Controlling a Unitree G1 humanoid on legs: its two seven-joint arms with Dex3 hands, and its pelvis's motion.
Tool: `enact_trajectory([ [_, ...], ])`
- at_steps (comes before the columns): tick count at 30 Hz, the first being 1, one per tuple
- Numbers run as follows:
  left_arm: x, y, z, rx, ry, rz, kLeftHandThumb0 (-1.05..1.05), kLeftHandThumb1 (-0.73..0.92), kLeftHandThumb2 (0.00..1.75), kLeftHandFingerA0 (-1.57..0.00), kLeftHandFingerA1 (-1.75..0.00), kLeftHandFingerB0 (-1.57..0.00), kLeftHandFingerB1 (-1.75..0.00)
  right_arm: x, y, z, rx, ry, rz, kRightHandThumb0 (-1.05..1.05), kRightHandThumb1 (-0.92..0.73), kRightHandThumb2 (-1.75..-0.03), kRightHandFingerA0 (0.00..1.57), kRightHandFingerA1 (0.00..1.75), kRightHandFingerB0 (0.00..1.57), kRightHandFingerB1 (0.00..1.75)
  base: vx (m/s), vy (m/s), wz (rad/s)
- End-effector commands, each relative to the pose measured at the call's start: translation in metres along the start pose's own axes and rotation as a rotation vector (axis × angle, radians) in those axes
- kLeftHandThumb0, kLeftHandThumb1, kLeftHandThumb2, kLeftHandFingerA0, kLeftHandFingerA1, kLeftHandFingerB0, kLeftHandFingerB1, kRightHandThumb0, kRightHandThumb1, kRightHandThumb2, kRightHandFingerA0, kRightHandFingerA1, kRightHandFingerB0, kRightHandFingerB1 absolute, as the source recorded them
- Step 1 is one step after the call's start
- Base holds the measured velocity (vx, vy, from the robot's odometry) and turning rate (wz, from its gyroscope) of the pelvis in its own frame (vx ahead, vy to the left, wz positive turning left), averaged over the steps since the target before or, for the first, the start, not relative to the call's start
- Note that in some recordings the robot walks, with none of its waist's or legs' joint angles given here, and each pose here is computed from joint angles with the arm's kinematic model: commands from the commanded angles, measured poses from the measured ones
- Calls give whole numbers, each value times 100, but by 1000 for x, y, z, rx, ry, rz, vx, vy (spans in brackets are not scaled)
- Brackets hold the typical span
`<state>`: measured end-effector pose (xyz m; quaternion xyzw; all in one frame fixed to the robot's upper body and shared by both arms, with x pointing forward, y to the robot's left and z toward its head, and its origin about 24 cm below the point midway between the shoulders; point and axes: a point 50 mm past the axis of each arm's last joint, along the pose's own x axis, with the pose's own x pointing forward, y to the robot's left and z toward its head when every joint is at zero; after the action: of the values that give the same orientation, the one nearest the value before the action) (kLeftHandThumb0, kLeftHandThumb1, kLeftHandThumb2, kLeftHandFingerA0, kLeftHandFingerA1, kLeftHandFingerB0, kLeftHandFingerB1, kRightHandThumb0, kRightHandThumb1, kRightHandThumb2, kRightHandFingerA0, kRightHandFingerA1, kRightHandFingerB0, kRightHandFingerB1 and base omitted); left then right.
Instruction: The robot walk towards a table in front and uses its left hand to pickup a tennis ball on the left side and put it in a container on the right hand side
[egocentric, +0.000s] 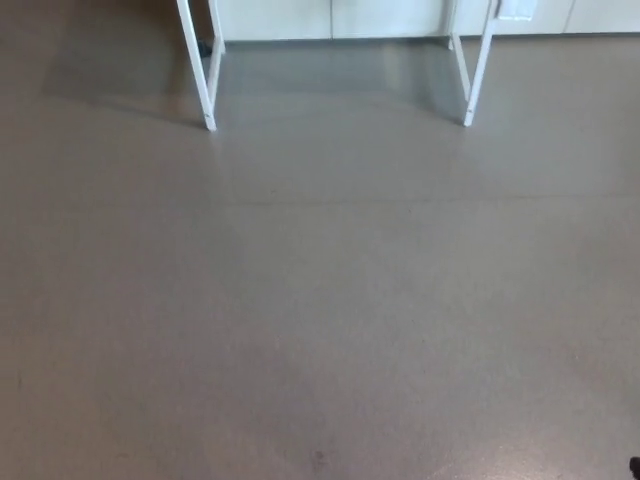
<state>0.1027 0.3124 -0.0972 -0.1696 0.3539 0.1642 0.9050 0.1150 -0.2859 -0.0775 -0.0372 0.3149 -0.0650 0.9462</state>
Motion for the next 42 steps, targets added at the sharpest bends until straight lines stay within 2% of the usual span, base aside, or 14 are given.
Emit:
enact_trajectory([
  [1,-3,5,-1,-22,8,1,-12,49,102,-15,-59,-4,-50,0,-3,2,-49,-6,-11,-13,-59,-57,42,41,34,36,-85,103,-15],
  [5,-3,5,-1,-18,-2,6,-10,47,102,-14,-58,-3,-49,0,-2,3,-57,0,-5,-14,-59,-58,40,39,32,35,10,26,-1],
  [6,-4,5,-1,7,-5,-6,-12,62,83,-14,-59,-9,-37,1,-1,4,-50,-5,-6,-11,-58,-57,41,40,33,36,24,169,-13],
  [8,-5,4,-1,64,-19,13,-9,47,101,-14,-58,-3,-49,3,-1,5,-66,-12,-2,-13,-58,-59,41,42,33,37,137,222,-26],
  [11,-6,1,1,156,-35,19,-11,58,77,-12,-61,-12,-37,3,-1,6,-51,-11,-5,-10,-60,-57,41,41,33,36,169,454,-7],
  [12,-6,-1,1,181,-38,30,-9,45,99,-15,-59,-5,-49,1,-1,5,-50,-5,-9,-10,-60,-58,40,39,33,36,153,244,1],
  [22,-6,-6,1,224,-49,29,-7,46,100,-13,-58,-3,-48,0,-2,6,-43,-9,-17,-11,-58,-57,43,41,34,37,194,15,8],
  [23,-6,-7,2,228,-49,32,-6,46,100,-12,-57,-2,-47,1,-2,7,-40,-8,-16,-6,-41,-88,32,58,21,52,88,-160,12],
  [24,-6,-7,2,229,-48,32,-6,46,100,-12,-57,-2,-47,1,-2,7,-38,-8,-15,-6,-41,-88,32,58,21,52,210,-213,7],
  [25,-6,-7,2,229,-48,33,-6,46,100,-12,-58,-3,-48,1,-2,7,-35,-6,-13,-10,-58,-57,42,41,33,36,338,-251,1],
  [26,-6,-8,2,228,-49,34,-6,46,100,-12,-58,-3,-48,1,-2,7,-33,-4,-10,-10,-58,-57,42,41,33,36,317,-423,-73],
  [27,-6,-7,2,230,-52,33,-4,46,101,-13,-58,-3,-48,1,-2,7,-38,-6,-8,-7,-41,-87,30,57,20,51,298,-374,44],
  [28,-6,-7,2,235,-54,30,-5,47,101,-14,-59,-3,-49,1,-1,7,-42,-4,-8,-11,-58,-57,41,40,32,36,228,-272,6],
  [42,-6,-8,0,250,-49,30,-3,44,100,-14,-58,-3,-49,2,0,9,-93,11,-6,-10,-60,-57,42,39,32,35,253,72,-9],
])
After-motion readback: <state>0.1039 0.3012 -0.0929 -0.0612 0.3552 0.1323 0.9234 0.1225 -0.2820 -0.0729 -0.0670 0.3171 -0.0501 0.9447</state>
